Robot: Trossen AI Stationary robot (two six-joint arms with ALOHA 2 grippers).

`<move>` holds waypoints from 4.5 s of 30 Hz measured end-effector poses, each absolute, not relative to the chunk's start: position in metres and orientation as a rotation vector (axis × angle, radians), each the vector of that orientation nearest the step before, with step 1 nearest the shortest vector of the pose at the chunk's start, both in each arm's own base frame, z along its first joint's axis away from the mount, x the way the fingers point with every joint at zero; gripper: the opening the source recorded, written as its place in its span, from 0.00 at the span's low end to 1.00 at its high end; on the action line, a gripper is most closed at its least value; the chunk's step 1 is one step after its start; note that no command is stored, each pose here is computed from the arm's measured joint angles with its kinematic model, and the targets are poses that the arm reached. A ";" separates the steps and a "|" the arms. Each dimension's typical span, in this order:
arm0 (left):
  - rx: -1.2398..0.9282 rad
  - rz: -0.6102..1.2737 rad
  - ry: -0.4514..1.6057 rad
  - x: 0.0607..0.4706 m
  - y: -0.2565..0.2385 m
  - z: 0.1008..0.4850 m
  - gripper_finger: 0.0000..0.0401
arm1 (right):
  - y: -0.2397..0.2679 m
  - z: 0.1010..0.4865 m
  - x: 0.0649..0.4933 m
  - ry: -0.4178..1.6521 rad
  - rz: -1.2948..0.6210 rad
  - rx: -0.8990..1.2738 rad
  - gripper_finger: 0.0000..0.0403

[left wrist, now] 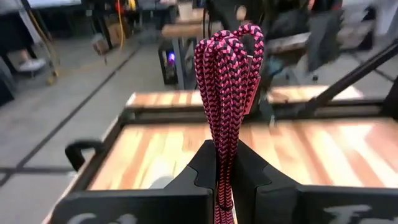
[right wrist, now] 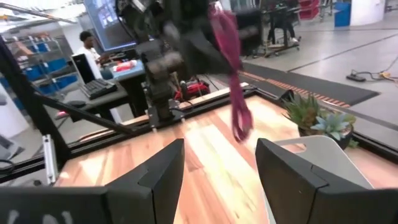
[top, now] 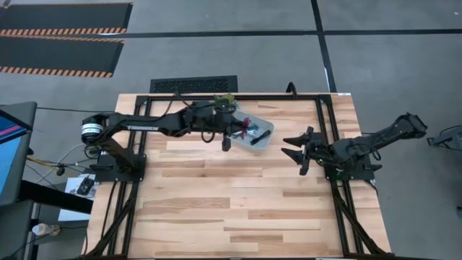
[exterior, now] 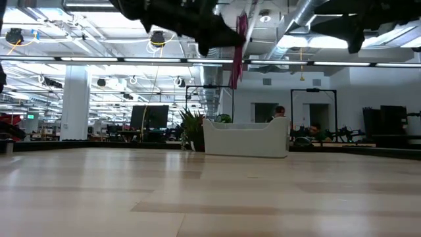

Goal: Pick and place USB-C Cables
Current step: Put the pink charger cable into the white bin, then return to Home Position

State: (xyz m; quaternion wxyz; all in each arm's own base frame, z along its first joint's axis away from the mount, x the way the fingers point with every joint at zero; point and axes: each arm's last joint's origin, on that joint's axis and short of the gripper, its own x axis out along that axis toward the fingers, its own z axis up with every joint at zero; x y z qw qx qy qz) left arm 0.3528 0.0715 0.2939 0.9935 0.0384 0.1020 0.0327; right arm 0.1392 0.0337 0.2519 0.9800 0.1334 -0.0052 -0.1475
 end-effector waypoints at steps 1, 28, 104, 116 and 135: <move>0.072 0.067 0.224 0.356 0.073 0.289 0.00 | 0.034 0.252 0.138 -0.013 -0.293 0.270 0.55; 0.250 0.220 0.645 0.439 0.098 0.222 0.00 | 0.041 0.242 0.136 0.074 -0.258 0.342 0.55; 0.297 0.182 0.998 0.446 0.086 0.154 0.27 | 0.041 0.241 0.136 0.084 -0.263 0.360 0.55; 0.257 0.237 0.987 0.447 0.086 0.155 0.57 | 0.041 0.240 0.136 0.085 -0.262 0.360 0.55; 0.236 0.269 0.955 0.451 0.070 0.285 0.71 | 0.041 0.248 0.137 0.019 -0.248 0.400 0.55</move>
